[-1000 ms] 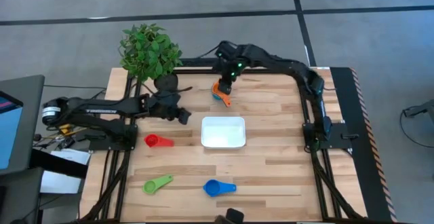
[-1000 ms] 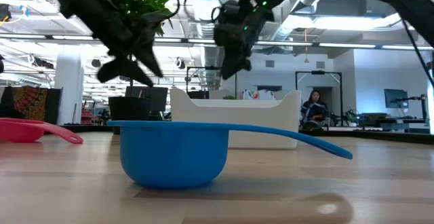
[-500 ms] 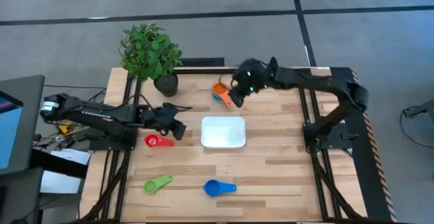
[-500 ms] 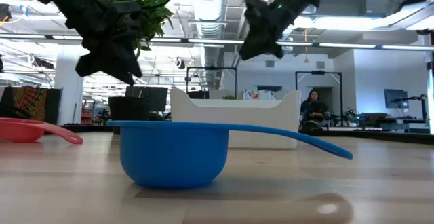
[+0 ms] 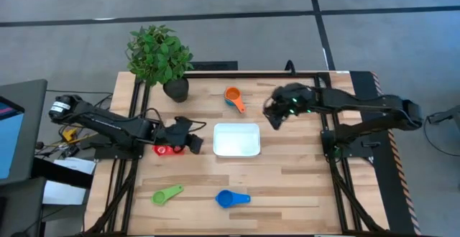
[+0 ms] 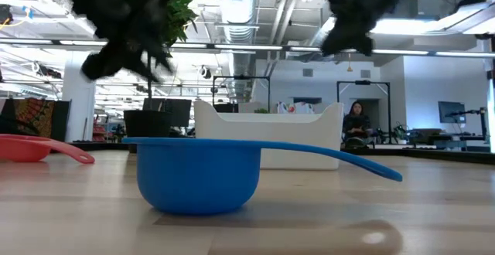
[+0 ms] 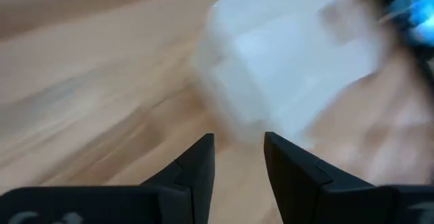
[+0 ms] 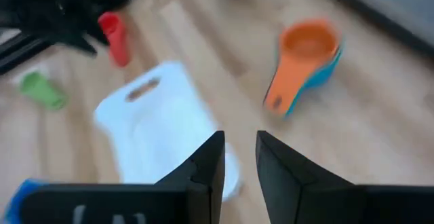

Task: Nest measuring cups in basket
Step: Stack the red measuring cup on top of the orange measuring cup

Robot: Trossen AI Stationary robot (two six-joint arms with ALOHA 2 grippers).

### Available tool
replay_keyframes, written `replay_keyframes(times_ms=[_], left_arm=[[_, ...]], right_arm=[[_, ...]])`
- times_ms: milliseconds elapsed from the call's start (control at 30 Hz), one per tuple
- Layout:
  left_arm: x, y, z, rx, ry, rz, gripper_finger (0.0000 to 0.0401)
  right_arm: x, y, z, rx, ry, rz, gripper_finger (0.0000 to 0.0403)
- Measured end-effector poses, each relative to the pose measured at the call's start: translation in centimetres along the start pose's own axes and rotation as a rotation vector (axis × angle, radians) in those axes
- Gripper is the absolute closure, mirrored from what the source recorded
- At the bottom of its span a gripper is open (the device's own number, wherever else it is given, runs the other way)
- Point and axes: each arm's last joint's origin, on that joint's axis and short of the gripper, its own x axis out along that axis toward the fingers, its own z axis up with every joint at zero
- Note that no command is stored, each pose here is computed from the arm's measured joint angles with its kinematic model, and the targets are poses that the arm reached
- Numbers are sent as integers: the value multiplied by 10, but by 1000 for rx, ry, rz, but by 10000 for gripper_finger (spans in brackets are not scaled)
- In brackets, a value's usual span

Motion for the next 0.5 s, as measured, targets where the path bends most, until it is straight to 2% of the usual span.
replay_keyframes(times_ms=[100,200,300,433,500], left_arm=[[-5,-20,5,60,-80,-2,285],[2,-30,4,124,-55,20,285],[15,-30,-5,146,79,69,285],[14,-10,-18,152,321,276,285],[6,0,-19,140,384,381,285]], right_arm=[[-9,-3,-27,49,16,65,296],[-14,-6,-49,86,11,90,296],[-18,-6,-59,116,-6,116,296],[-22,1,-66,124,6,151,296],[-23,5,-68,117,15,171,296]])
